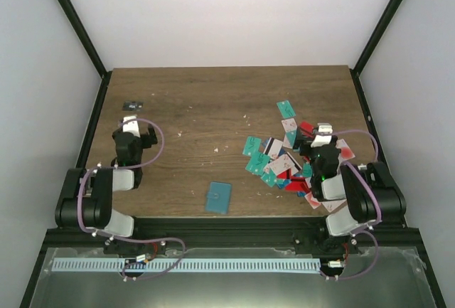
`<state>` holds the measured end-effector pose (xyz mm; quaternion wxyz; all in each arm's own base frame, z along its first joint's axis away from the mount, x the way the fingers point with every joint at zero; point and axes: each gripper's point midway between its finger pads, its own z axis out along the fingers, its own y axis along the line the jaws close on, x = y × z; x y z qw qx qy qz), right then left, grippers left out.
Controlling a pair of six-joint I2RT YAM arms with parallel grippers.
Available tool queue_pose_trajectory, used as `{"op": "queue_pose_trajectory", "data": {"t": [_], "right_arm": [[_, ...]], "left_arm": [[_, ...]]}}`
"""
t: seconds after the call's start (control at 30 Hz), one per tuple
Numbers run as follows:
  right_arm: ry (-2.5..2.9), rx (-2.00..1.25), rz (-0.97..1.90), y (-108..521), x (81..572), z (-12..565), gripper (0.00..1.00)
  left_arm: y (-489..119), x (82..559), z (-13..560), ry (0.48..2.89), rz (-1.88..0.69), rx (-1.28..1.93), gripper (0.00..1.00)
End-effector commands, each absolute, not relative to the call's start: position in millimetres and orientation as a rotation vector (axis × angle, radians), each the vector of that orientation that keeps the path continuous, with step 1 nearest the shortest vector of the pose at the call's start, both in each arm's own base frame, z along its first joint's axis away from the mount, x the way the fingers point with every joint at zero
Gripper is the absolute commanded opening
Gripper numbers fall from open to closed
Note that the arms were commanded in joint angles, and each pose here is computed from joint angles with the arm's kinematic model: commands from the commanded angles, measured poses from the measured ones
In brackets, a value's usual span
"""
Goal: Put the credit cards into the card holder
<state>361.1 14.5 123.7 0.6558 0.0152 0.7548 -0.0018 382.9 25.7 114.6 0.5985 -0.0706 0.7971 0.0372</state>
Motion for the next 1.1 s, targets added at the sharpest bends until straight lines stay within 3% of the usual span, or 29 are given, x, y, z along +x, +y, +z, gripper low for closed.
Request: {"op": "queue_pose_trajectory", "data": {"t": [0.0, 1.07], "right_arm": [[1.549, -0.027, 0.033, 19.4, 368.6, 155.3, 1.00], [1.616, -0.043, 0.078, 18.3, 379.9, 145.6, 1.00]], "left_arm": [[22.9, 391.4, 137.1, 1.682, 0.063, -0.116, 1.00], [14.6, 389.7, 134.5, 1.676, 0.046, -0.063, 1.00]]}}
